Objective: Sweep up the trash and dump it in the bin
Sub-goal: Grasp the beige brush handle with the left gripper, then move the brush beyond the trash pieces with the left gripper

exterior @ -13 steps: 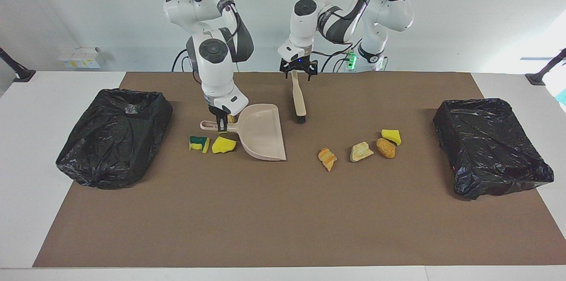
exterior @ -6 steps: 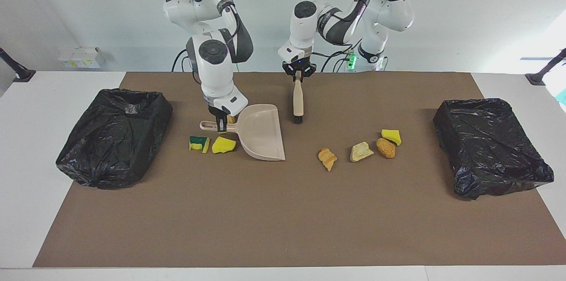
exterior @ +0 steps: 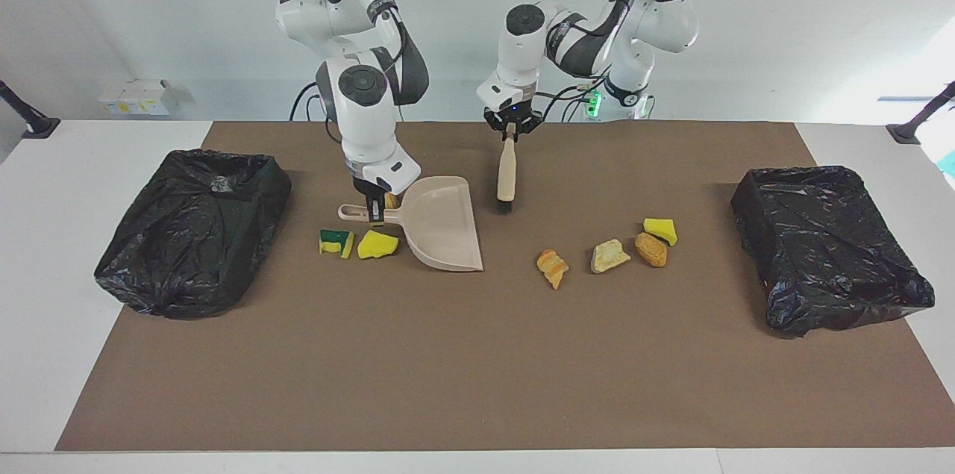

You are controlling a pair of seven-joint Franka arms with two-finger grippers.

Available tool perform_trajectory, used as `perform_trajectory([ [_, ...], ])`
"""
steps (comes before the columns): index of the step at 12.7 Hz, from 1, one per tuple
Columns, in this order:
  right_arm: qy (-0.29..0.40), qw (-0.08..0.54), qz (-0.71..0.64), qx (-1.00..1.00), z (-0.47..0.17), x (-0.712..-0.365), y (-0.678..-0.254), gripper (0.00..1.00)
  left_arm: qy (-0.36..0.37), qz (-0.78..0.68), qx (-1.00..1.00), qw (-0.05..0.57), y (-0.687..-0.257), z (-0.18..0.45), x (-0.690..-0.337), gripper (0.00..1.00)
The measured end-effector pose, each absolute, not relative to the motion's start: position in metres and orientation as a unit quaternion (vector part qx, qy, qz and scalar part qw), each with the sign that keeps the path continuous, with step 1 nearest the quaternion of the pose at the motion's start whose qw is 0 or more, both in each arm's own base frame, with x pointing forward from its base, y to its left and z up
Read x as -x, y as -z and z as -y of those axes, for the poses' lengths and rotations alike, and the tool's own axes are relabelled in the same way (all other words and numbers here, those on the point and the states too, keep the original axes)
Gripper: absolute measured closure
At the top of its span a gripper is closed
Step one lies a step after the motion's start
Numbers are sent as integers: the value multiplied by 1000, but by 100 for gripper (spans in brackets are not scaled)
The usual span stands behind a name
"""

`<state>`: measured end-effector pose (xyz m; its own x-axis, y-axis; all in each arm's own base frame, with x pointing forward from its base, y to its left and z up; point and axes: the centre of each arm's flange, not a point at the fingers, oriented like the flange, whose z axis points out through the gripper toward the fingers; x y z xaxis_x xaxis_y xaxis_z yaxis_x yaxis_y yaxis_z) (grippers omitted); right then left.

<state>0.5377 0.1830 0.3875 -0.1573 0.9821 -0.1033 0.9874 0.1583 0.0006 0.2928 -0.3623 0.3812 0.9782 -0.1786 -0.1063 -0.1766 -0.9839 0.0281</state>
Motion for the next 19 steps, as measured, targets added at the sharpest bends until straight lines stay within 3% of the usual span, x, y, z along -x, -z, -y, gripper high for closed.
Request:
perform_trajectory([
  [6,23,81,-741,-666,-199,-537,-393,69,46,21,-998,25,-467,214,-386,74],
  [13,1,98,-722,-684,-213,-535,-384,69,46,8,-999,15,-456,46,-478,74],
  [16,2,103,-725,-681,-214,-536,-379,69,65,10,-998,15,-435,9,-490,74],
  [19,2,102,-726,-680,-214,-536,-377,69,95,5,-995,14,-397,15,-483,74],
])
